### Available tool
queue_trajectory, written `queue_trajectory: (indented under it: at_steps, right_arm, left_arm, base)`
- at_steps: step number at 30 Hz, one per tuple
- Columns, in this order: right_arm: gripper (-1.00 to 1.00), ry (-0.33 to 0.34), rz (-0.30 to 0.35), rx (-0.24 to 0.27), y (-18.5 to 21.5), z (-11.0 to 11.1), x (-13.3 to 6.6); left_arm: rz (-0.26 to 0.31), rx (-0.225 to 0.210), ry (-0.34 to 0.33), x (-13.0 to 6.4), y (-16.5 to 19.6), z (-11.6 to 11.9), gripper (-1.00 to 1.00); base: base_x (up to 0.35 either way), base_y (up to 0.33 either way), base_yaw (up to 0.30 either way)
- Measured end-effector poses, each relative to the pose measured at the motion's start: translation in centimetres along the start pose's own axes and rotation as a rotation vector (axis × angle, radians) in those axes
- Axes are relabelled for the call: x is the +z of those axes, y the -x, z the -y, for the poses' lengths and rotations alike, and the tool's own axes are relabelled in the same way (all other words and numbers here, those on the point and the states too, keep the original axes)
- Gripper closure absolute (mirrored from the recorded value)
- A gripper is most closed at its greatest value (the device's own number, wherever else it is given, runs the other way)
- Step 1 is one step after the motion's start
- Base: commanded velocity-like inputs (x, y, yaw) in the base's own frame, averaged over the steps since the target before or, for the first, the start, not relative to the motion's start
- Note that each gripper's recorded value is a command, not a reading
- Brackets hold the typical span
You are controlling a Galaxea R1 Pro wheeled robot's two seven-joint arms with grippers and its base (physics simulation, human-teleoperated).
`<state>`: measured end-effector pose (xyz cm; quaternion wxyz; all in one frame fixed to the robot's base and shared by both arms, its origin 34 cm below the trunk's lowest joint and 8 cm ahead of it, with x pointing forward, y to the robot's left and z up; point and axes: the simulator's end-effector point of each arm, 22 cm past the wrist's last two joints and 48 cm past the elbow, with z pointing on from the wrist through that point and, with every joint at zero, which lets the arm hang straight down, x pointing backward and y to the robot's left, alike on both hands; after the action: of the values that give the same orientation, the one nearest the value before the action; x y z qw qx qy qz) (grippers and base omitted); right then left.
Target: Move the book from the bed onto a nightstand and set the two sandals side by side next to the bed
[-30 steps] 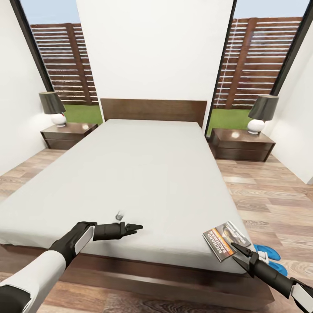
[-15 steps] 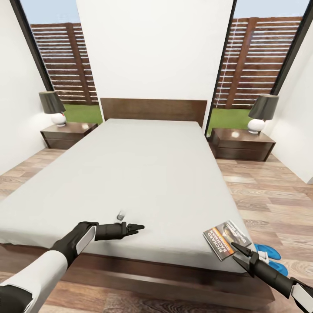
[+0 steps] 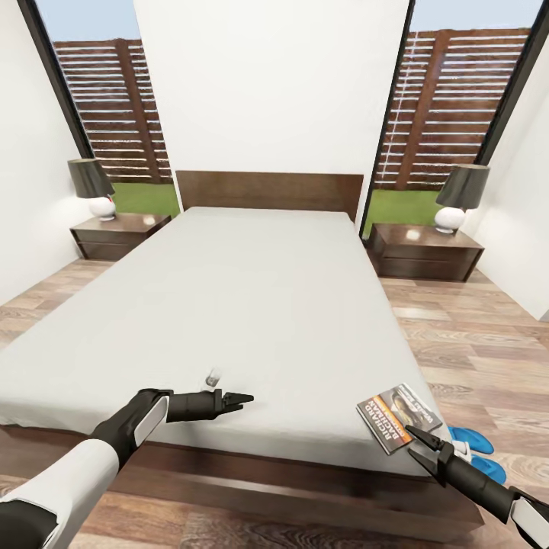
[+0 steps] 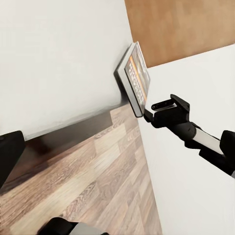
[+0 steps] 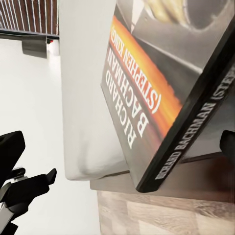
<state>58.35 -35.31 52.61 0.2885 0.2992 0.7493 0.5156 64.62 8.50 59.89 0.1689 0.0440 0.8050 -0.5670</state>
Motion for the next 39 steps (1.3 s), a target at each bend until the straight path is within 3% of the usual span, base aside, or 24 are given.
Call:
queue_trajectory:
  at_steps: [4,39]
  right_arm:
    - [-1.00,0.000,0.000,0.000,-0.2,0.8,0.1]
    - [-1.00,0.002,0.002,0.000,-0.1,0.8,0.1]
  left_arm:
    - [-0.001,0.000,0.000,0.2,-0.4,-0.7,-1.00]
    - [-0.004,-0.015,0.007,0.2,-0.8,-1.2,-1.00]
  base:
    - [0.000,0.000,0.000]
    - [0.015,0.041,0.000]
